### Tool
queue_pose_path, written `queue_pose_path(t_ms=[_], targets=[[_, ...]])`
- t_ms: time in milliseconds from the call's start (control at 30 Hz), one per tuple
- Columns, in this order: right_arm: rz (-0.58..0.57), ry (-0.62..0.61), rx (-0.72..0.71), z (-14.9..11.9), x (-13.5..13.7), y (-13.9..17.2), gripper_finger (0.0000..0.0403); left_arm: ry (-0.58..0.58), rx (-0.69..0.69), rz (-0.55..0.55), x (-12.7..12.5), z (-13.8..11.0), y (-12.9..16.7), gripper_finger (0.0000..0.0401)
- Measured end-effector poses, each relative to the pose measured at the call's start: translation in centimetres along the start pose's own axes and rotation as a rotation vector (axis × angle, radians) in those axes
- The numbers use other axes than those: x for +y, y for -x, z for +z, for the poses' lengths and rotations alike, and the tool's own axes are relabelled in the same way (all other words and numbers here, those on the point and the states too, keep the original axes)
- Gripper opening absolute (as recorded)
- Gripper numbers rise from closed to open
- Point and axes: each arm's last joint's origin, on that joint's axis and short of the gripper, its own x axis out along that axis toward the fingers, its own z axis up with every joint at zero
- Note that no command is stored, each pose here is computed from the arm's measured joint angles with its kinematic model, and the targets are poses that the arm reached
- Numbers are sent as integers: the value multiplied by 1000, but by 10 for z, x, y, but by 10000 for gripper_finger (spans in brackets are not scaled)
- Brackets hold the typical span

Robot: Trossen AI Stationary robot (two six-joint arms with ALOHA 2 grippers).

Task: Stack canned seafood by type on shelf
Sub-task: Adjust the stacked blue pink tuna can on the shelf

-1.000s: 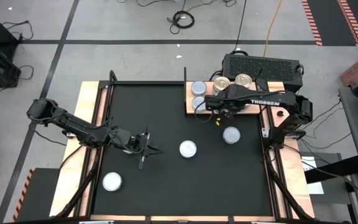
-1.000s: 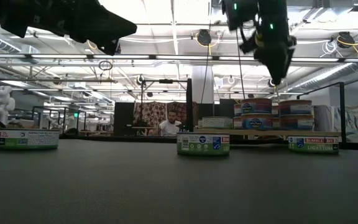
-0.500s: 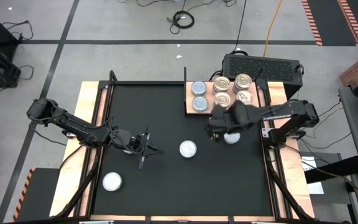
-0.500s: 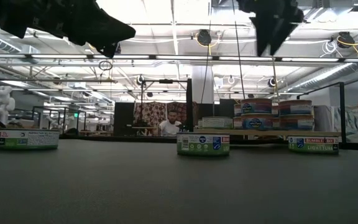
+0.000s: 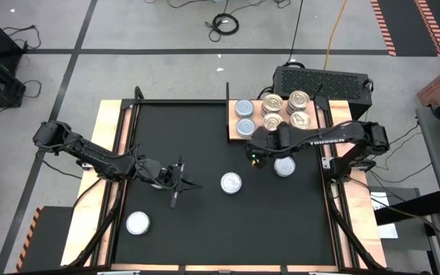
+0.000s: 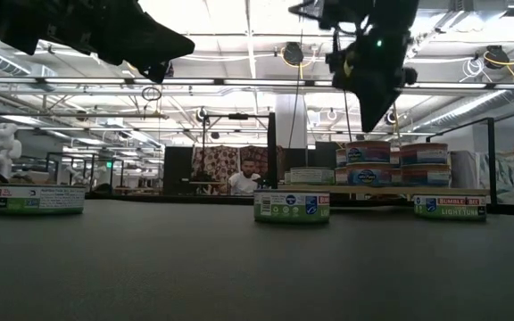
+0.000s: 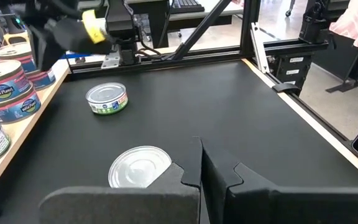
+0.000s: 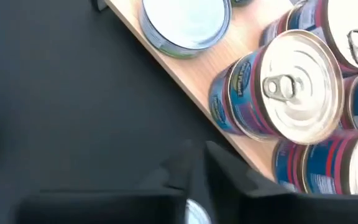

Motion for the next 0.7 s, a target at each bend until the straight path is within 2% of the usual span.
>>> queue_pose_path(t_ms=[67,233,533,700], targets=[[12,9,-6,2,-1,-10,13,-2,0,0,0,0,0,1],[67,-20,-28,9,-7,-35,6,-4,1,0,0,0,0,1],[55,-87,-45,14,-19,-58,1,-10,10,0,0,-1,0,1],[12,-109,-48,14,-26,-65,1,-10,9,0,0,-1,0,1]])
